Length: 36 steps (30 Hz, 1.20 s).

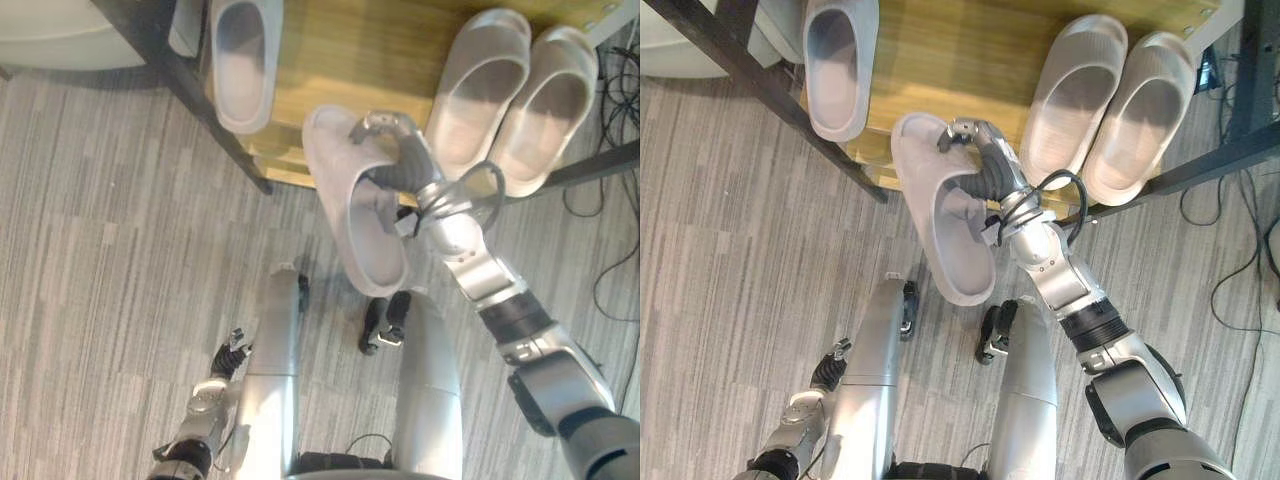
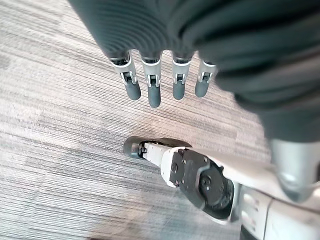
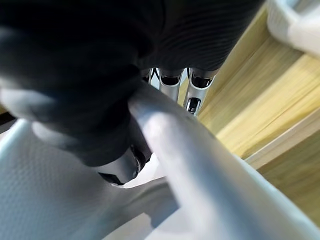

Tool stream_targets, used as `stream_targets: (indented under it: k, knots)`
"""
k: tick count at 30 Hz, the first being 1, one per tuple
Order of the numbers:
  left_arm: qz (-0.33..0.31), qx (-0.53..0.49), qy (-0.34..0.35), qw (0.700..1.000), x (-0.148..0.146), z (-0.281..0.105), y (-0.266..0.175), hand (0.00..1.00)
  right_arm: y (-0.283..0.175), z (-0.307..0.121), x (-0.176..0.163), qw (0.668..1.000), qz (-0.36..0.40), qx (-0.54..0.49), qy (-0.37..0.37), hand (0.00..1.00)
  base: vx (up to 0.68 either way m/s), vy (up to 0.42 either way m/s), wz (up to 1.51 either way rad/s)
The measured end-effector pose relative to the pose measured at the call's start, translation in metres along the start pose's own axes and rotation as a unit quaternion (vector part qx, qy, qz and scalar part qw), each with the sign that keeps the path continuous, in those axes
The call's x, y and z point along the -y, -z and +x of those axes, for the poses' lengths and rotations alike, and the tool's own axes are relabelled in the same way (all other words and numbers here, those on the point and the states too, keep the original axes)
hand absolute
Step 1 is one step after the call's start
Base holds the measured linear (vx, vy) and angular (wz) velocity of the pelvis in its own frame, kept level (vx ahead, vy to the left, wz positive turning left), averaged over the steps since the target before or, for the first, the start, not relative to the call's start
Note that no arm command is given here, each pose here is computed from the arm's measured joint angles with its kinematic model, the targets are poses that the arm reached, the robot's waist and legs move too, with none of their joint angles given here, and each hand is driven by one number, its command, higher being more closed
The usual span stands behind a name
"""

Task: Organize the slippers on the shoe rack

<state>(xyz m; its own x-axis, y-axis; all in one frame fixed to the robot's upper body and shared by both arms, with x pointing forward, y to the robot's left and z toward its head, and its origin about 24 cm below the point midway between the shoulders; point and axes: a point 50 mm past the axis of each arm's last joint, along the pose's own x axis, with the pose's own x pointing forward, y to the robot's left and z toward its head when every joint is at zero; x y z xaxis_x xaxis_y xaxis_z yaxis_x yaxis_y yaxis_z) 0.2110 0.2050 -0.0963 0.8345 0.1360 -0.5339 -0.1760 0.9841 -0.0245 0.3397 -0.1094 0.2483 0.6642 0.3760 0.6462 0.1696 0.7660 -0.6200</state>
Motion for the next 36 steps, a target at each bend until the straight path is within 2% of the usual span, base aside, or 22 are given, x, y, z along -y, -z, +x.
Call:
stream_targets:
  k: [10, 30, 31, 36]
  knots:
    - [-0.021, 0.007, 0.003, 1.000, 0.006, 0.000, -0.002, 0.00, 0.003, 0.042, 0.035, 0.996, -0.047, -0.022, 0.077, 1.00, 0.03, -0.057, 0.09]
    - [-0.047, -0.007, 0.004, 0.999, 0.012, -0.005, 0.010, 0.00, 0.032, 0.072, 0.061, 0.984, -0.076, -0.124, 0.106, 1.00, 0.03, -0.042, 0.19]
    - [-0.051, -0.006, 0.004, 0.999, 0.012, -0.005, 0.009, 0.00, 0.036, 0.071, 0.064, 0.982, -0.074, -0.133, 0.111, 0.00, 0.03, -0.033, 0.16]
    - [-0.057, -0.006, 0.003, 0.998, 0.012, -0.004, 0.009, 0.00, 0.041, 0.074, 0.073, 0.976, -0.084, -0.159, 0.120, 0.00, 0.02, -0.030, 0.14]
